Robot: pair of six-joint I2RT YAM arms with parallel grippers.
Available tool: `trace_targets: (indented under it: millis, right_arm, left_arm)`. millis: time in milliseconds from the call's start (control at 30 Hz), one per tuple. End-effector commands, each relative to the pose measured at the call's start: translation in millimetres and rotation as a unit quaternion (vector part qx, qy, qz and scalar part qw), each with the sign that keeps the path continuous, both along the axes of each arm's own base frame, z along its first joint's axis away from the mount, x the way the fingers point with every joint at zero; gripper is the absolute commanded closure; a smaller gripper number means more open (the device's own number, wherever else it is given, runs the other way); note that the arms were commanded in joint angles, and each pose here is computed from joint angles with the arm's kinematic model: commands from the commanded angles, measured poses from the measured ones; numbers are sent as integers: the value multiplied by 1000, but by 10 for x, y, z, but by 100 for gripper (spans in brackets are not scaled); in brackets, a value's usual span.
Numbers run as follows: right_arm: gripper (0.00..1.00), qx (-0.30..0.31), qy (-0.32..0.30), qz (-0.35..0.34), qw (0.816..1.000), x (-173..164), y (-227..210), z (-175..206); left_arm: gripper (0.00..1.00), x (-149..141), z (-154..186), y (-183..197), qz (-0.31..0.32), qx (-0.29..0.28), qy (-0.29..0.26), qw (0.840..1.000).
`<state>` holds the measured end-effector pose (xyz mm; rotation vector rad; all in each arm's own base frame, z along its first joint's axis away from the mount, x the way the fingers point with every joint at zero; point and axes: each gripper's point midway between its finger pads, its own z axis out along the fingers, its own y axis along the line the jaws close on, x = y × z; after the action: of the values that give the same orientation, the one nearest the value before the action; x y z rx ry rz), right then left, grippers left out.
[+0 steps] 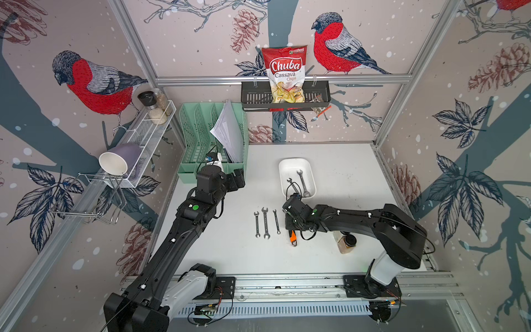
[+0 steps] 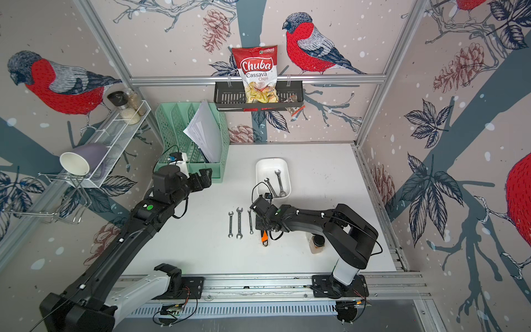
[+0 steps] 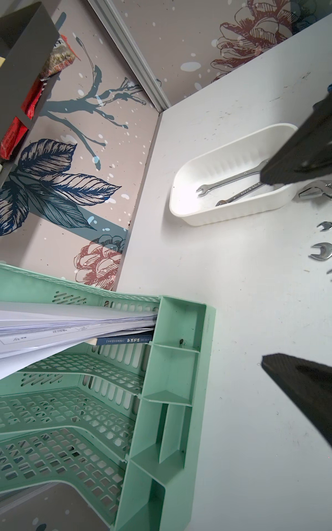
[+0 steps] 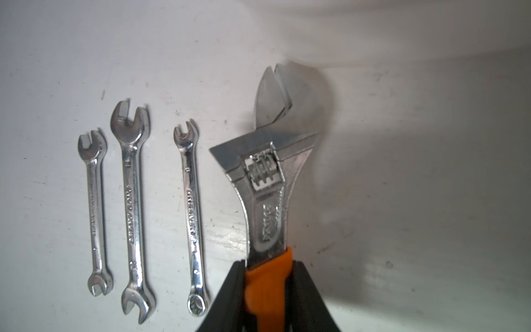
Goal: Take out the wrench from the storage box
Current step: Place the wrench at the center of the board.
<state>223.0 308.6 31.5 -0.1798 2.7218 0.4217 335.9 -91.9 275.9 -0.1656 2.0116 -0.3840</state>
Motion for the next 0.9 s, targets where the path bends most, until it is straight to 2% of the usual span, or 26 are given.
trace_targets:
  millis: [0, 400, 633, 867]
  right_arm:
    - [84, -6, -7, -13, 1000, 45, -14, -15]
    - [80, -35, 5, -9, 999, 19, -44, -139]
    - [66, -43, 5, -6, 999, 3, -69, -136]
    - [58, -34, -4, -1, 999, -4, -60, 28]
  left_arm:
    - [4, 20, 54, -3, 0, 2, -14, 1000]
    - [4, 24, 55, -9, -2, 2, -13, 1000]
    - [4, 22, 58, 2, 1, 3, -14, 1000]
    - [4, 20, 76, 16, 4, 4, -16, 1000]
